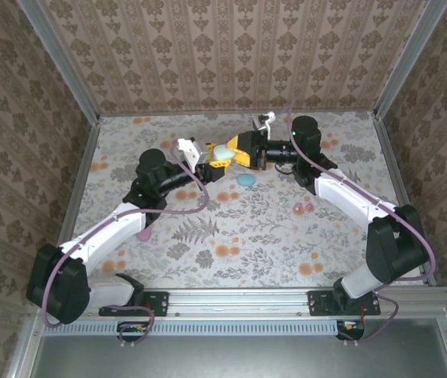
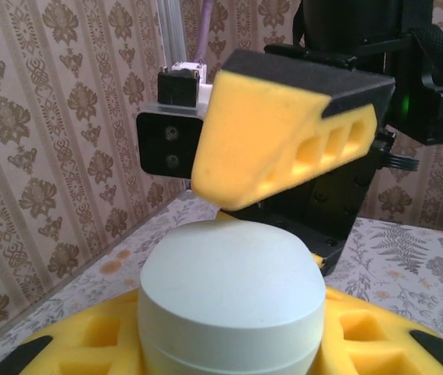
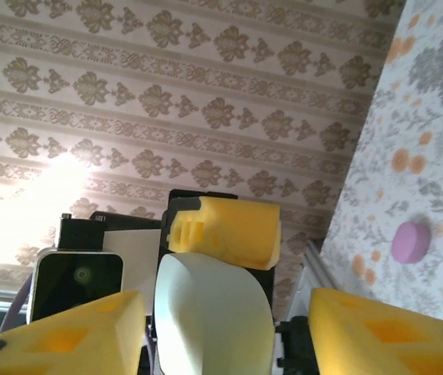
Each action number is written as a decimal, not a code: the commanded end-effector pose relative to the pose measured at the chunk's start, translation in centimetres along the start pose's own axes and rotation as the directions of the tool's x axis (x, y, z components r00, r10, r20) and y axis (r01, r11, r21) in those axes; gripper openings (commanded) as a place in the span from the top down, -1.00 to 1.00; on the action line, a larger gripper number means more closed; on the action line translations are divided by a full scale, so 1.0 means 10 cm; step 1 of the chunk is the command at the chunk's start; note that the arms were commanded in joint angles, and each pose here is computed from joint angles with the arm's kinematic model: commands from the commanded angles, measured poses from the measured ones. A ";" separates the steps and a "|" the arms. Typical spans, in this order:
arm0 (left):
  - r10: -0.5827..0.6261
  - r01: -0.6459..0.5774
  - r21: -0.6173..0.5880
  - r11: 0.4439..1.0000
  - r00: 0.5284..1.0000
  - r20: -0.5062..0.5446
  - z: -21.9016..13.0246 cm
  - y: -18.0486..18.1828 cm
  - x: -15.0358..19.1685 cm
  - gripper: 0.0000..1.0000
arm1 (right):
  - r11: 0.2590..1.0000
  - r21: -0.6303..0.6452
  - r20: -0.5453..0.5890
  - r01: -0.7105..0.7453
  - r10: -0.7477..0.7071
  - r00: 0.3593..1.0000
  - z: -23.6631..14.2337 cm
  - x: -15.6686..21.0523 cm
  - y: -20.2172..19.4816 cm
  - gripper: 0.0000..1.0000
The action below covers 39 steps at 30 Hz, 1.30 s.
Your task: Insert the wireless bluetooth earbuds into the charging case
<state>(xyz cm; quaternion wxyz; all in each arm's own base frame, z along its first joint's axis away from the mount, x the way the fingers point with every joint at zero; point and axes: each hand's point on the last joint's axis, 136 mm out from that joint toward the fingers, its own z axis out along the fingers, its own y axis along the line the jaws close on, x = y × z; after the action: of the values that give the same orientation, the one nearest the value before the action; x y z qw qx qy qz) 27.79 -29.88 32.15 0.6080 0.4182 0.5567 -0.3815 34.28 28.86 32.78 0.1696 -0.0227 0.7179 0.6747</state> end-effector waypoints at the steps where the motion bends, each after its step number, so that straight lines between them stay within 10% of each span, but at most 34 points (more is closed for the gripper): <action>1: 0.007 -0.007 0.094 0.996 1.000 0.006 0.01 -0.15 -0.05 0.45 | 0.979 0.080 0.064 0.187 -0.192 0.979 -0.23 -0.06 0.16 -0.34; 6: -0.023 0.019 0.158 0.987 0.999 0.024 0.06 -0.22 0.00 0.47 | 0.806 0.311 0.029 0.504 -0.538 0.842 -0.54 0.03 0.09 -0.42; 13: -0.056 0.050 0.243 0.969 0.998 0.020 0.16 -0.27 -0.01 0.48 | 0.573 0.317 -0.099 0.756 -0.773 0.627 -0.67 0.29 0.02 -0.43; 39: -0.070 0.062 0.346 0.936 0.998 0.010 0.26 -0.41 -0.08 0.49 | 0.605 0.330 -0.126 0.725 -0.733 0.669 -0.51 0.15 -0.13 -0.47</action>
<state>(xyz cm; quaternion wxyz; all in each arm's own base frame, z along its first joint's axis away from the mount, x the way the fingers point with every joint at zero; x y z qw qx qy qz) 25.73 -33.39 30.89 0.5180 0.4791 0.5149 -0.4868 31.17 23.81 29.25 0.4170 -0.2877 0.7616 0.4041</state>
